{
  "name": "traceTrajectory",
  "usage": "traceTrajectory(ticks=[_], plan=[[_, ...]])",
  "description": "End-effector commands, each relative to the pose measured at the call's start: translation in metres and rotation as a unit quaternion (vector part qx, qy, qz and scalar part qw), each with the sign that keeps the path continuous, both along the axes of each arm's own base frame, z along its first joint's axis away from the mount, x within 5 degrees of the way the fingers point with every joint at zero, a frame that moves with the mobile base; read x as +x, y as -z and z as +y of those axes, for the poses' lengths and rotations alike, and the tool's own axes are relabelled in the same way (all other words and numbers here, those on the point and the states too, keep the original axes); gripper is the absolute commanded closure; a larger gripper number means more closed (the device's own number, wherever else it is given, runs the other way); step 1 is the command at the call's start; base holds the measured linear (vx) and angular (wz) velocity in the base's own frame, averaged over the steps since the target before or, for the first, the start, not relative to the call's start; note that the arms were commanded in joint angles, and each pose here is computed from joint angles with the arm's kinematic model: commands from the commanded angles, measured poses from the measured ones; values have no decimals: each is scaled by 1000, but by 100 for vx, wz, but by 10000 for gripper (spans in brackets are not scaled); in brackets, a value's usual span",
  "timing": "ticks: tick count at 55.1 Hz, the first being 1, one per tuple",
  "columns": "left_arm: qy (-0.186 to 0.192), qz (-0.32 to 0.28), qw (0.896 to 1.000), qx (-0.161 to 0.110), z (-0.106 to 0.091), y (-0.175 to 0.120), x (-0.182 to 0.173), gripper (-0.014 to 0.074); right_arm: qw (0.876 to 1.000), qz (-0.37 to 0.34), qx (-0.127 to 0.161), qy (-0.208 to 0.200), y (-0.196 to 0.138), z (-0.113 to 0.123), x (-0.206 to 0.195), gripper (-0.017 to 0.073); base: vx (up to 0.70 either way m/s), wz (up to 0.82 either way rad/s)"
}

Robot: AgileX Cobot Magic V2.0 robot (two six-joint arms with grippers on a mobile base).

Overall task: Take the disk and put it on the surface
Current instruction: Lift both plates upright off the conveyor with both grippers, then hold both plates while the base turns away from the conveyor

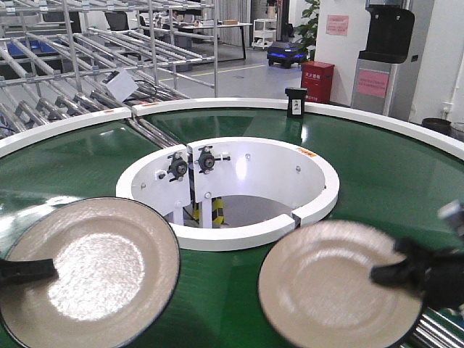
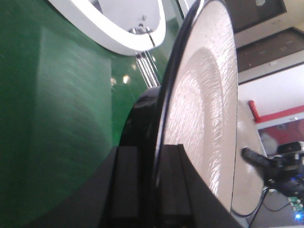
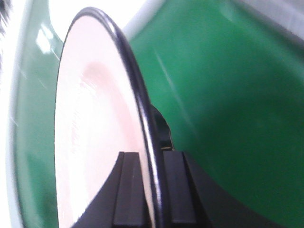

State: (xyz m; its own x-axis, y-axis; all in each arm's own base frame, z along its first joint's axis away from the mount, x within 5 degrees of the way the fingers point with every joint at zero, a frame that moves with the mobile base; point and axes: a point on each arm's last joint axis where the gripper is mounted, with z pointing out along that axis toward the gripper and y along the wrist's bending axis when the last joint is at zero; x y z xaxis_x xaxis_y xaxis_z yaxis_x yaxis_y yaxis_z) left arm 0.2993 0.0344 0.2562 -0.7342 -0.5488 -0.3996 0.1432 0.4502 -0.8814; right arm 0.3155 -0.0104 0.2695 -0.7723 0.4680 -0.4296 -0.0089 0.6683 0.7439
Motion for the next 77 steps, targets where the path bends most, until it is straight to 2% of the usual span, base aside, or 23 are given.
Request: traceTrajectory(ticks=[1,7,16,77], plan=[[34,-48,995,-79,-18,-35,-5,602,997,-69,45,2,-54,1,-22,568,0,0],[54,-43,994,-84,-30,-35,-5,602,994,-101,30,11,-71,3,-34,568,0,0],[67,-41,993,-86,-38,-35,-5,601,994,-108,30,13,-75,4,-36,568,0,0],[67,-39,994,-81,-38,-34,-5,601,993,-112,24,16,-75,3,-35,568,-1,-2]])
